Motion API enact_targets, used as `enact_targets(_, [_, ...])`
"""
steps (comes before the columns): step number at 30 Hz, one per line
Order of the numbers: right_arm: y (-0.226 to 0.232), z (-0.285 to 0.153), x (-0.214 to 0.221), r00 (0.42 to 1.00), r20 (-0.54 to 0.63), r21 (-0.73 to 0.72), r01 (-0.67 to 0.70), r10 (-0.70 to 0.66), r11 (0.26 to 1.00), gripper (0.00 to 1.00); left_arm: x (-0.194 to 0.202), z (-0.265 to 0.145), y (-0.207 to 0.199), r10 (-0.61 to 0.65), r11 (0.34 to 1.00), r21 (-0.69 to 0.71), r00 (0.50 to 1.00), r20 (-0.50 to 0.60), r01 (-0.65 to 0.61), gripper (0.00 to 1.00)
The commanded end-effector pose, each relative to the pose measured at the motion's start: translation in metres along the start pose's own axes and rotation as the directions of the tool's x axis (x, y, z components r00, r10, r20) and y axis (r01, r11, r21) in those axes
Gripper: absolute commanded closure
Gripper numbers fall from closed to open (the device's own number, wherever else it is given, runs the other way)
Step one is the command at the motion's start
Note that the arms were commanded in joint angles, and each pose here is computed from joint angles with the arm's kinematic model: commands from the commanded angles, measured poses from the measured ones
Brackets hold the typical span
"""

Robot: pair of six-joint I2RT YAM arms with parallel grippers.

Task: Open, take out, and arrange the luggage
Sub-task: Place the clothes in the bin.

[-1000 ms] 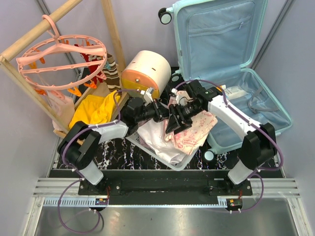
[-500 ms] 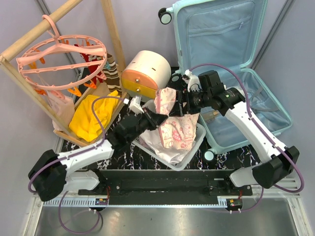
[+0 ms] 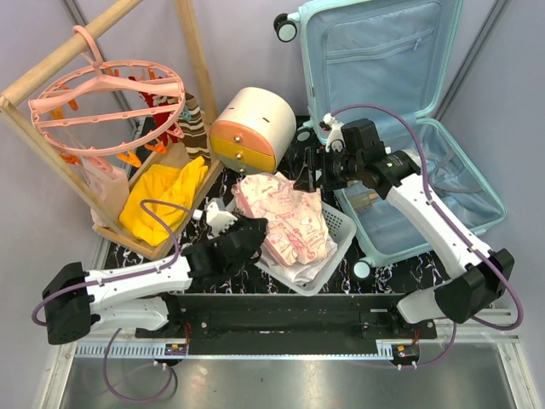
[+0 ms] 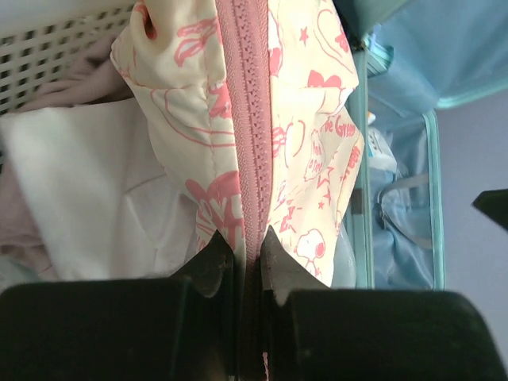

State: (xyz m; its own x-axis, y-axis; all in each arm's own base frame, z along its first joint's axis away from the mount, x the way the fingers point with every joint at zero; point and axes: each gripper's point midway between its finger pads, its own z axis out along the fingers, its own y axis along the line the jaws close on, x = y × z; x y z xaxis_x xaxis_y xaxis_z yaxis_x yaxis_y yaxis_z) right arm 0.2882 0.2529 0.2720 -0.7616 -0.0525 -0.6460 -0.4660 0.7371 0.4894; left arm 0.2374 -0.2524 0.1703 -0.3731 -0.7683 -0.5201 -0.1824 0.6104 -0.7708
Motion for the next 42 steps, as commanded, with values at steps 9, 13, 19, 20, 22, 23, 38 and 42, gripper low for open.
enact_targets(9, [-0.036, 0.052, 0.052, 0.986, -0.164, 0.177, 0.007, 0.022, 0.984, 0.39, 0.013, -0.004, 0.031, -0.223, 0.962, -0.152, 0.974, 0.037, 0.226, 1.0])
enact_targets(13, [-0.026, 0.076, 0.066, 0.973, -0.227, 0.126, -0.006, 0.035, 0.992, 0.38, 0.041, -0.003, 0.029, -0.273, 0.945, -0.203, 0.961, -0.051, 0.258, 0.93])
enact_targets(19, [-0.045, 0.115, 0.077, 0.961, -0.27, 0.2, -0.009, 0.064, 0.98, 0.39, 0.061, -0.008, 0.019, -0.34, 0.924, -0.223, 0.935, -0.106, 0.31, 0.83])
enact_targets(20, [-0.05, 0.12, 0.08, 0.958, -0.28, 0.215, 0.006, 0.056, 0.977, 0.39, 0.063, -0.009, 0.015, -0.332, 0.928, -0.22, 0.936, -0.115, 0.302, 0.79])
enact_targets(22, [-0.055, 0.135, 0.086, 0.95, -0.308, 0.228, 0.025, 0.048, 0.973, 0.4, 0.066, -0.011, 0.007, -0.33, 0.93, -0.218, 0.933, -0.143, 0.296, 0.66])
enact_targets(23, [-0.059, 0.139, 0.088, 0.948, -0.315, 0.241, 0.042, 0.037, 0.97, 0.4, 0.067, -0.012, 0.006, -0.334, 0.929, -0.22, 0.93, -0.153, 0.297, 0.56])
enact_targets(38, [-0.022, 0.13, 0.042, 0.977, -0.212, 0.142, 0.041, -0.01, 0.989, 0.38, -0.031, -0.05, -0.031, -0.195, 0.98, -0.041, 0.981, -0.003, 0.195, 0.11])
enact_targets(42, [-0.004, 0.107, 0.029, 0.984, -0.175, 0.093, 0.044, -0.027, 0.995, 0.37, -0.062, -0.061, -0.029, -0.1, 0.995, -0.006, 0.992, 0.073, 0.1, 0.1])
